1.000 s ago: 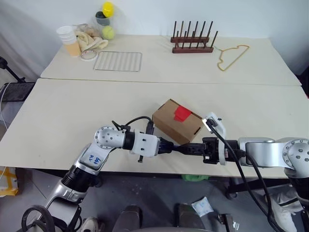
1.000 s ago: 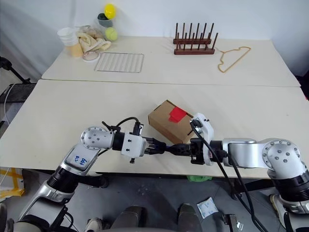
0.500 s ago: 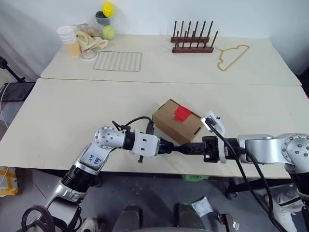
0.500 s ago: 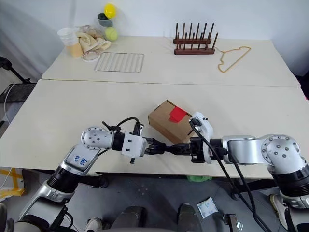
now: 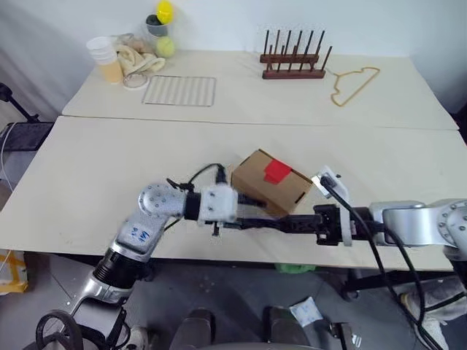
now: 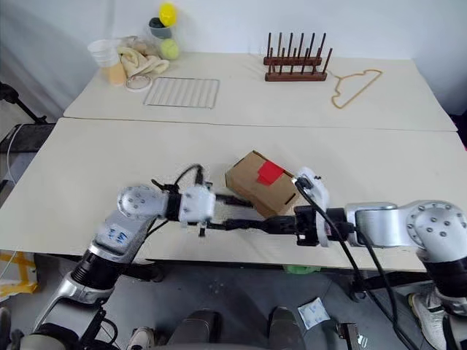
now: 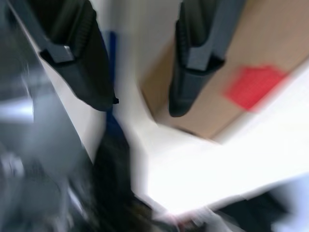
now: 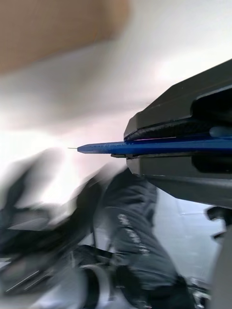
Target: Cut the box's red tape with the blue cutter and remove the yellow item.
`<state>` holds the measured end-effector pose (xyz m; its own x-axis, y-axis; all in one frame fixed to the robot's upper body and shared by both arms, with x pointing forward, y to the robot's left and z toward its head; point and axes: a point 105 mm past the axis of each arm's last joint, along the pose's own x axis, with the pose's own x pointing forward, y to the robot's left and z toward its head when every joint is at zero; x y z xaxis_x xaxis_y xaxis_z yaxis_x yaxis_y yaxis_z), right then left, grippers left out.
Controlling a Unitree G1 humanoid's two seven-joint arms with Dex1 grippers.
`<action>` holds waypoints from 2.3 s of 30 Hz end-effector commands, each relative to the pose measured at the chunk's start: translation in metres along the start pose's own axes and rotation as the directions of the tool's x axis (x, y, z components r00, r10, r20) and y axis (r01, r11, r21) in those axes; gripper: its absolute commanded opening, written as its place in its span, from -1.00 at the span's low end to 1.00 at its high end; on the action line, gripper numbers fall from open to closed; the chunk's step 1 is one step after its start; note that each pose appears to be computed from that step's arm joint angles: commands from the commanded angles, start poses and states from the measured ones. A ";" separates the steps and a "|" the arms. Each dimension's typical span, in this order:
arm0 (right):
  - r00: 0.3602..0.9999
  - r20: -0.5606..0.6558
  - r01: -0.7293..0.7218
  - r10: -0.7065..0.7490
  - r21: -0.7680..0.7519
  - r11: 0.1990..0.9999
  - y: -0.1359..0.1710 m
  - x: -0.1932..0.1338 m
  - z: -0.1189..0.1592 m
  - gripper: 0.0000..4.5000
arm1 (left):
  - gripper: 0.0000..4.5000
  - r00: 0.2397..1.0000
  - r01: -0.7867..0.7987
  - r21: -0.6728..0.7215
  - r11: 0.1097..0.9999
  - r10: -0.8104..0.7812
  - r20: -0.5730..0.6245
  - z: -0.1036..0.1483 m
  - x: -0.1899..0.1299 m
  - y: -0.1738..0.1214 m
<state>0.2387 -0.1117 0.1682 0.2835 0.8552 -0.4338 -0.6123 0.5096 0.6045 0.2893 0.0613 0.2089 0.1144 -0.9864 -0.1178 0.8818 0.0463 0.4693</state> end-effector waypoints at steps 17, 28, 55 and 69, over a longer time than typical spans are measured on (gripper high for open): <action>0.858 0.429 0.399 -0.282 -0.209 0.893 -0.022 -0.133 0.040 -0.95 | -1.00 0.987 -0.138 -0.300 0.944 0.105 -0.121 -0.045 -0.049 0.017; 0.838 0.429 0.497 -0.337 -0.343 0.797 -0.015 -0.145 0.079 -0.95 | -1.00 0.973 -0.199 -0.251 0.947 0.160 -0.169 -0.040 0.024 0.067; 0.904 0.239 0.426 -0.354 -0.582 0.693 -0.007 -0.041 0.140 -0.95 | -1.00 0.971 -0.148 -0.386 0.911 0.060 -0.232 -0.049 0.043 0.050; 0.921 0.174 0.378 -0.350 -0.624 0.684 -0.024 -0.032 0.133 -0.95 | -1.00 0.971 -0.137 -0.413 0.900 0.039 -0.237 -0.045 0.041 0.046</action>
<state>0.3460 -0.1411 0.2481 0.5995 0.6094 -0.5189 -0.7608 0.6352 -0.1329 0.3589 0.0318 0.1818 0.2672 -0.9127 -0.3093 0.9634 0.2601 0.0647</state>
